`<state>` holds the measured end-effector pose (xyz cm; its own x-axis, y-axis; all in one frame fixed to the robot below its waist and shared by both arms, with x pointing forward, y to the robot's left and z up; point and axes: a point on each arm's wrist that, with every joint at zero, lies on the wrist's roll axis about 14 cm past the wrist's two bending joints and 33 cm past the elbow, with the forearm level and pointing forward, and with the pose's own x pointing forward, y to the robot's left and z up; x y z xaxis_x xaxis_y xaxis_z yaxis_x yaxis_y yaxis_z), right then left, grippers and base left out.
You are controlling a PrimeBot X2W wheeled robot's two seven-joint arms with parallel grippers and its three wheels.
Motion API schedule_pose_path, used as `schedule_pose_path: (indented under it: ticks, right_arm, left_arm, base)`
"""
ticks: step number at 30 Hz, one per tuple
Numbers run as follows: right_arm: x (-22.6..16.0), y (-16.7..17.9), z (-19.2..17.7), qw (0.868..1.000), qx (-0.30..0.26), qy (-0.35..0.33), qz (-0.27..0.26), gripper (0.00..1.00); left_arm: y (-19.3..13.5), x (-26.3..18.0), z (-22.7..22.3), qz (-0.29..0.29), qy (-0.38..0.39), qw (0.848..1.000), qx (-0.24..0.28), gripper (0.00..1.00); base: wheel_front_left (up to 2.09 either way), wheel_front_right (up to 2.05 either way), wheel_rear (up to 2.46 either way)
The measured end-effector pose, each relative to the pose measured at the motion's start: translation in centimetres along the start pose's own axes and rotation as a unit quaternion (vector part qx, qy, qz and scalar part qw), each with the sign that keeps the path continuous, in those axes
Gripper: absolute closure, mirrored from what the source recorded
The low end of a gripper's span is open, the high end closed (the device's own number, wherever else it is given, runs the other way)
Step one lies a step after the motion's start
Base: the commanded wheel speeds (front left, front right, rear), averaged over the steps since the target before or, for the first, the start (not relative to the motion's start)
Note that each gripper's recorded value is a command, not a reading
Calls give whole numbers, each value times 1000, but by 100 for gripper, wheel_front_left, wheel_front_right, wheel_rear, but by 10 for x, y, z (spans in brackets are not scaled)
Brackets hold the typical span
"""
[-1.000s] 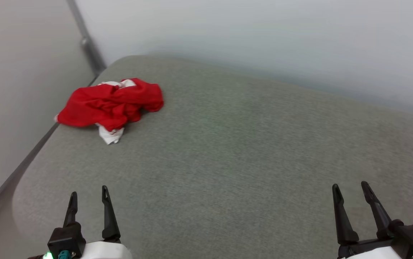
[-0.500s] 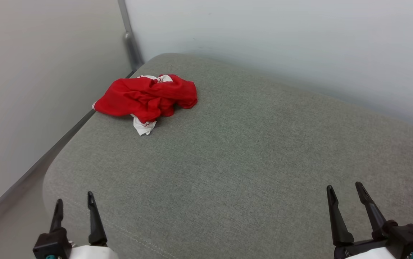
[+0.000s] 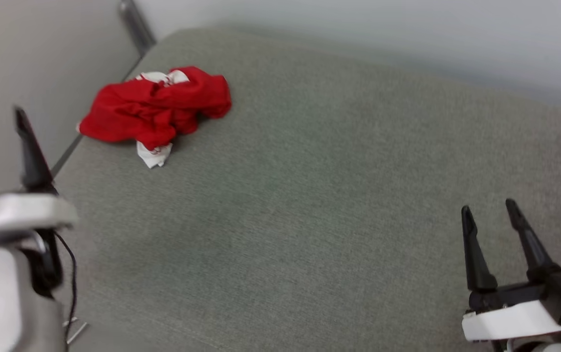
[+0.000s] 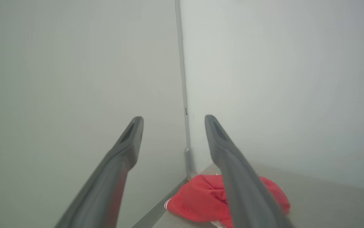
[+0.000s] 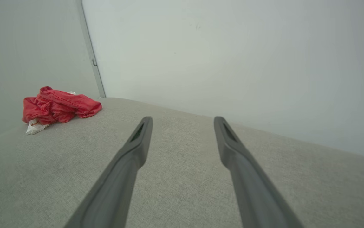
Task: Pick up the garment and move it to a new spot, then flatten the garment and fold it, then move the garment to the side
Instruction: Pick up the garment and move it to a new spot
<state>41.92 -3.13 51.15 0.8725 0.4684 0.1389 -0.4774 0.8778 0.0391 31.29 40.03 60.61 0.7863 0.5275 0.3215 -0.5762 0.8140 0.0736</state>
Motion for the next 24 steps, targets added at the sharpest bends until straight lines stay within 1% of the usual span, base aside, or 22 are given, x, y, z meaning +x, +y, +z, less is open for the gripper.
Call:
schedule_pose_path:
  ticks: [2,6,8,10,11,12,14,16,18,21,24]
  right_arm:
    - [6,-9,-4,1000,-4,-1,-10,0]
    - [14,-29,-14,999,-14,0,-30,0]
    - [19,-40,-17,999,-16,-3,-41,0]
    - [24,-58,-20,998,-22,-10,-63,0]
    - [24,-58,-20,998,-22,-10,-63,0]
    - [24,-64,-23,997,-24,-8,-70,0]
    - [25,-73,-29,996,-29,-5,-80,0]
    - [25,-80,-34,996,-31,-3,-87,0]
    - [24,-87,-38,995,-36,0,-94,0]
    - [24,-93,-43,994,-43,2,-100,0]
    - [24,-97,-47,993,-52,3,-102,0]
  left_arm:
    - [-3,27,8,-1,-16,1000,-3,0]
    - [-7,82,19,-8,-41,999,28,0]
    - [-6,108,27,5,-59,998,19,0]
    - [-12,141,18,-7,-52,998,29,0]
    - [-12,141,18,-7,-52,998,29,0]
    - [-16,150,9,-12,-36,999,22,0]
    - [-25,169,-5,-25,-7,999,27,0]
    - [-33,185,-19,-34,25,999,15,0]
    - [-42,194,-49,-45,89,995,13,0]
    - [-61,194,-96,-63,197,978,-1,0]
    - [-94,182,-137,-105,299,948,-19,0]
  base:
    - [0,0,0]
    - [0,0,0]
    - [0,0,0]
    - [0,0,0]
    - [0,0,0]
    - [0,0,0]
    - [0,0,0]
    - [0,0,0]
    - [0,0,0]
    - [0,0,0]
    - [0,0,0]
